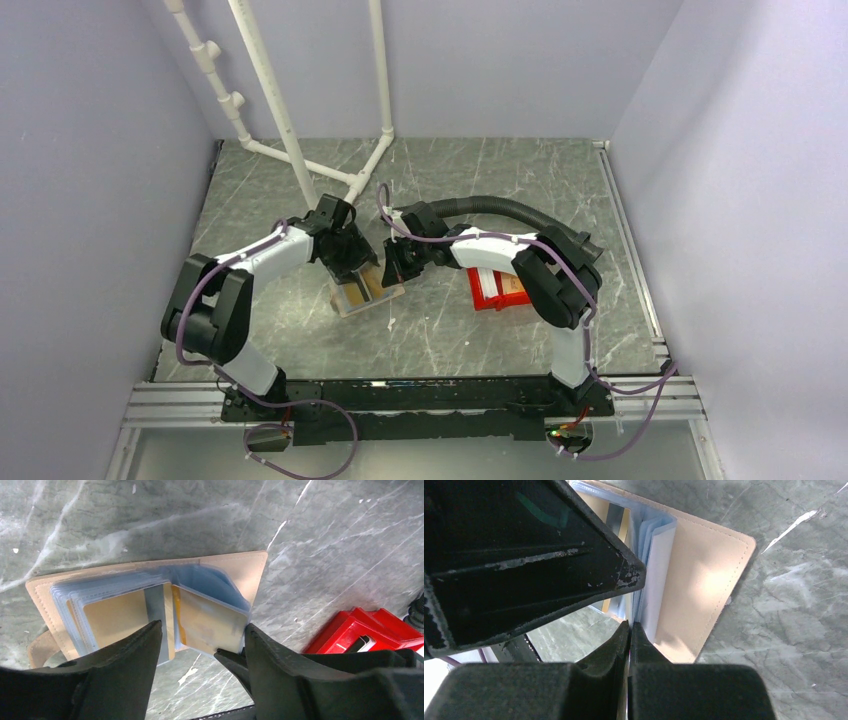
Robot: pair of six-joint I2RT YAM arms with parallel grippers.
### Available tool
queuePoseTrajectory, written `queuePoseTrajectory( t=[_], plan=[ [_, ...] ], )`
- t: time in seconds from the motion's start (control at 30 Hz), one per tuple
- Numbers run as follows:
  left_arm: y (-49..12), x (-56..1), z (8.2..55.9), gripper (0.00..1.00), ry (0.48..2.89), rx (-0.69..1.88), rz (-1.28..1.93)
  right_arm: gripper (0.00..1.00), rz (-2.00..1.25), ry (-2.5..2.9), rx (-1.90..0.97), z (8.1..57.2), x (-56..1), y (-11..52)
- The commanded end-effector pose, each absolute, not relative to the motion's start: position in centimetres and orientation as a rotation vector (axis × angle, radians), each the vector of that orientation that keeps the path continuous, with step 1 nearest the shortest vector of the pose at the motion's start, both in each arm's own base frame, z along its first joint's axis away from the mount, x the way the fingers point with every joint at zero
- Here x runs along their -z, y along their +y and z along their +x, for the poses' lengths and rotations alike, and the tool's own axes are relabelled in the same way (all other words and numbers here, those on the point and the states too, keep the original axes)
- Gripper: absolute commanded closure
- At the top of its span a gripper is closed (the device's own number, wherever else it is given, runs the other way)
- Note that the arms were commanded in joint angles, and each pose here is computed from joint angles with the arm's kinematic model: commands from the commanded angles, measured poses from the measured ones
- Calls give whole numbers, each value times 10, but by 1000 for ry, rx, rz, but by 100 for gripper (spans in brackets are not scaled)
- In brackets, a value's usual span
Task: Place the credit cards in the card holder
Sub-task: Turn over the card holder at the center of the board.
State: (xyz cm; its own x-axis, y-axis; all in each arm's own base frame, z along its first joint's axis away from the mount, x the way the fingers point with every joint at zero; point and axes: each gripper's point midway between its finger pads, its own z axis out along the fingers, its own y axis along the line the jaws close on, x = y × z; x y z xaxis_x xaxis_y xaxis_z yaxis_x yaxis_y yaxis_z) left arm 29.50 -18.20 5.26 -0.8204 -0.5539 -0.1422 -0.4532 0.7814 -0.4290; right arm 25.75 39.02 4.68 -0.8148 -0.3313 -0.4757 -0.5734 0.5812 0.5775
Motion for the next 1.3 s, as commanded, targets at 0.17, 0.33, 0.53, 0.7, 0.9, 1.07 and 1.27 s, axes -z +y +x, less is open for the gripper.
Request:
queuePoseTrajectory(
  t=[0.17, 0.33, 0.53, 0.7, 0.9, 1.07, 1.27],
  plan=[
    [-171, -59, 300, 45, 2639, 531, -775, 89, -764, 2412, -1086, 262, -73, 395],
    [-169, -63, 291, 54, 2600, 578, -723, 60, -743, 2414, -1182, 253, -83, 393],
    [-159, -67, 281, 60, 2568, 561, -693, 48, -733, 2404, -1209, 249, -93, 388],
    [-152, -70, 273, 60, 2531, 562, -699, 48, -765, 2367, -1293, 242, -96, 395],
    [-145, -69, 264, 63, 2535, 543, -703, 42, -835, 2366, -1247, 238, -83, 400],
    [-146, -67, 262, 61, 2535, 559, -698, 34, -889, 2367, -1192, 236, -76, 408],
    [-143, -68, 260, 60, 2536, 544, -691, 31, -914, 2391, -1089, 239, -61, 413]
  ],
)
